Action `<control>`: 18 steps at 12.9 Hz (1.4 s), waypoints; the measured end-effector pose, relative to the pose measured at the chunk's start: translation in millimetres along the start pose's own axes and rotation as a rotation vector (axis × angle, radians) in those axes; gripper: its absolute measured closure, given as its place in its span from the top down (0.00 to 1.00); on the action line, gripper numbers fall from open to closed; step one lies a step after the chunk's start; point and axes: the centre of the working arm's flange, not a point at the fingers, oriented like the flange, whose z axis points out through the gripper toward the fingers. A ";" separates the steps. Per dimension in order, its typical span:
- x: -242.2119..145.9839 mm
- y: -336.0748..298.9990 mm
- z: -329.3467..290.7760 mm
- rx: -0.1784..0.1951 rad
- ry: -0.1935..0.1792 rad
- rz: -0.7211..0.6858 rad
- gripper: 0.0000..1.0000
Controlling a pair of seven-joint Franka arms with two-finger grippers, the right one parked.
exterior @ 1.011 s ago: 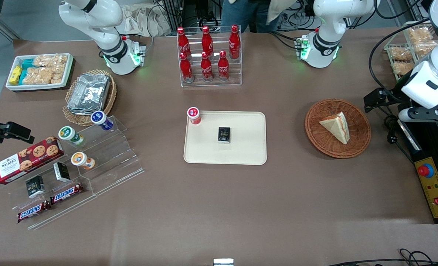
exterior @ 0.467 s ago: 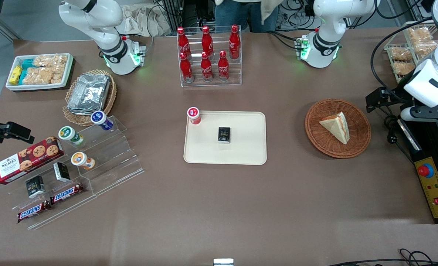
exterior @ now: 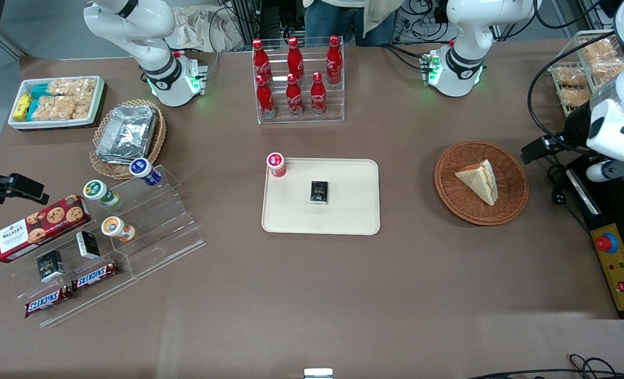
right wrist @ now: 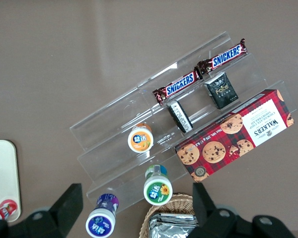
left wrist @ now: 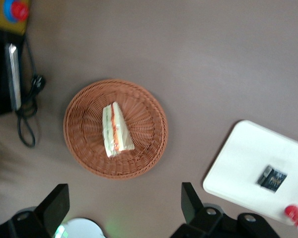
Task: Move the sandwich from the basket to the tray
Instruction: 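Lower the open left gripper onto the wrapped sandwich in the basket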
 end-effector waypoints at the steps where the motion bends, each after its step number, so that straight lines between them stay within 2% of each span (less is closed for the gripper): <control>1: -4.1 -12.4 2.4 0.007 -0.008 -0.064 1.00; 3: -20.1 -43.8 13.1 0.021 -0.020 -0.139 1.00; 6: -56.0 -66.2 37.7 0.027 0.005 -0.282 1.00; 8: -65.8 -69.9 54.0 0.036 0.003 -0.345 1.00; 10: -65.1 -70.8 65.7 0.037 0.001 -0.365 1.00; 13: -59.1 -70.0 100.5 0.024 0.021 -0.388 1.00; 15: -56.0 -67.4 141.9 0.025 0.023 -0.392 1.00; 18: -57.5 -69.2 212.5 0.008 0.048 -0.390 1.00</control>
